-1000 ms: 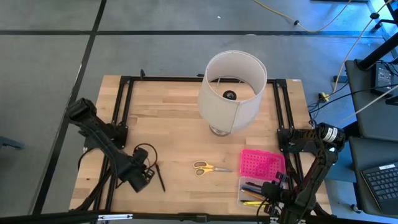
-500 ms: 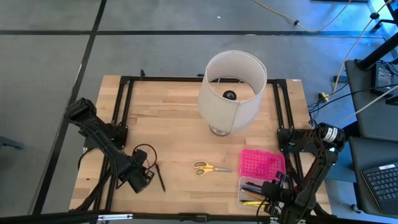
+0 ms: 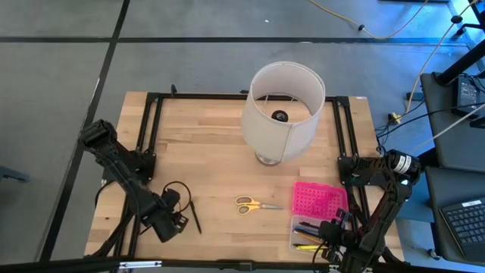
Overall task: Pick & place school supplies into a supply box
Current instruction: Put the yellow pencil into the supply box
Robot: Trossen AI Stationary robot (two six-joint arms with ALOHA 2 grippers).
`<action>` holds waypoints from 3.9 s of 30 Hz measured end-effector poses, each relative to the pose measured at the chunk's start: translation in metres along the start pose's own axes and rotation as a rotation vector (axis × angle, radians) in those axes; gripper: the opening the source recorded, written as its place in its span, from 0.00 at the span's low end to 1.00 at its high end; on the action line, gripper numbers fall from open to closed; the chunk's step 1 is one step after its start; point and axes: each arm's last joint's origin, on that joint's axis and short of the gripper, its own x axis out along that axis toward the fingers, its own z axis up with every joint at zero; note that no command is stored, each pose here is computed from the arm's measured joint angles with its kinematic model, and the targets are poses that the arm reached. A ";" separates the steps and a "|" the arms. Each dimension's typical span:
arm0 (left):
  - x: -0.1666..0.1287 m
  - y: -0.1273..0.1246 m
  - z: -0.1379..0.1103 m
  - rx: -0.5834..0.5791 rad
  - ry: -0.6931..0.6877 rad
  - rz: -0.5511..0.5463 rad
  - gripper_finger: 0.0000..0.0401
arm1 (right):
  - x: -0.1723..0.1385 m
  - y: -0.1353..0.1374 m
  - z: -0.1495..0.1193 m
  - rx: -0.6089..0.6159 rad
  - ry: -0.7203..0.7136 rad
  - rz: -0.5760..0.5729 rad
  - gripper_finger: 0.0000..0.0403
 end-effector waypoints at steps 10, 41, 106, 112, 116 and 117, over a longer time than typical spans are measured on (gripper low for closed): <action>0.017 0.005 -0.018 -0.090 0.047 0.112 0.53 | 0.000 0.000 0.000 0.003 -0.001 0.001 0.40; 0.048 0.022 -0.015 -0.061 0.003 0.173 0.45 | 0.000 0.000 0.000 0.004 -0.001 0.004 0.40; 0.036 -0.006 -0.015 0.211 -0.045 -0.021 0.03 | -0.018 0.004 0.012 -0.008 -0.063 -0.030 0.40; 0.032 -0.014 -0.009 0.234 -0.027 -0.028 0.03 | -0.017 0.004 0.015 0.014 -0.064 -0.033 0.40; 0.021 -0.027 -0.006 0.281 -0.054 -0.079 0.03 | -0.017 0.004 0.016 0.016 -0.064 -0.034 0.40; 0.018 -0.031 -0.005 0.295 -0.070 -0.099 0.03 | -0.016 0.004 0.016 0.016 -0.064 -0.034 0.40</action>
